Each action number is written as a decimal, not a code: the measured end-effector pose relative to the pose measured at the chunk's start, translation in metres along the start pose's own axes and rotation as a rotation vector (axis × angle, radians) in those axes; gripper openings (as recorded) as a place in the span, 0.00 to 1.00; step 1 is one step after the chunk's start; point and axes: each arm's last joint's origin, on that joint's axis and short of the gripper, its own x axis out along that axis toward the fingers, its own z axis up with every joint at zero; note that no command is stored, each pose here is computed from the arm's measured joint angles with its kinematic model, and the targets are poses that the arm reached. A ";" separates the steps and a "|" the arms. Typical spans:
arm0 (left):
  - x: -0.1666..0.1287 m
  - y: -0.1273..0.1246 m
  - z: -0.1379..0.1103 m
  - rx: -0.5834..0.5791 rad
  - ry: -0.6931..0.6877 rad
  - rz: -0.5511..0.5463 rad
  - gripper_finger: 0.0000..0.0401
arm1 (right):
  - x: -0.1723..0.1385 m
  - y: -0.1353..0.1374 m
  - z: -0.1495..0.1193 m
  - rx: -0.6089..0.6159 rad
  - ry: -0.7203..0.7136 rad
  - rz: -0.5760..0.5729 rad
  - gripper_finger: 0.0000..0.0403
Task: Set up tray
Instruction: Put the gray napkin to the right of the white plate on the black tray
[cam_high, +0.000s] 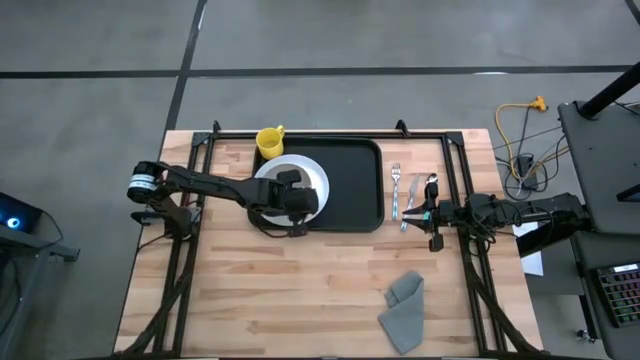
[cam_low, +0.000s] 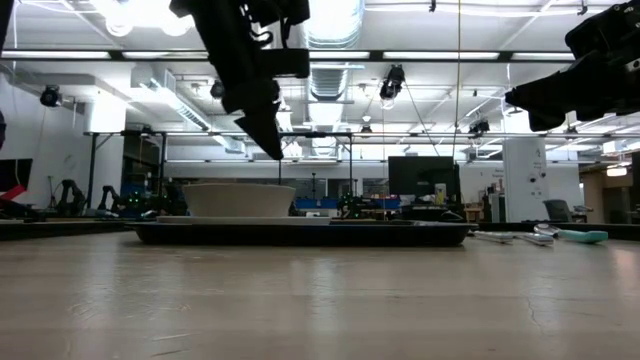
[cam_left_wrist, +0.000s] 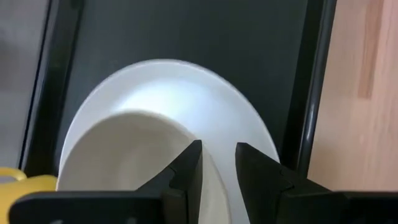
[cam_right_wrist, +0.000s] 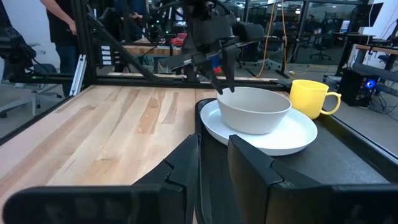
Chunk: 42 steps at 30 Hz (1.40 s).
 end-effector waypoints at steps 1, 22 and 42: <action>0.000 0.000 0.001 -0.007 -0.011 -0.001 0.19 | 0.000 0.000 0.000 0.000 0.000 0.000 0.19; -0.046 -0.091 -0.007 0.132 -0.141 -0.207 0.19 | 0.000 0.000 0.000 0.000 0.000 0.000 0.20; -0.115 -0.144 -0.004 0.167 -0.301 -0.369 0.19 | 0.000 0.000 0.000 0.000 0.000 0.000 0.20</action>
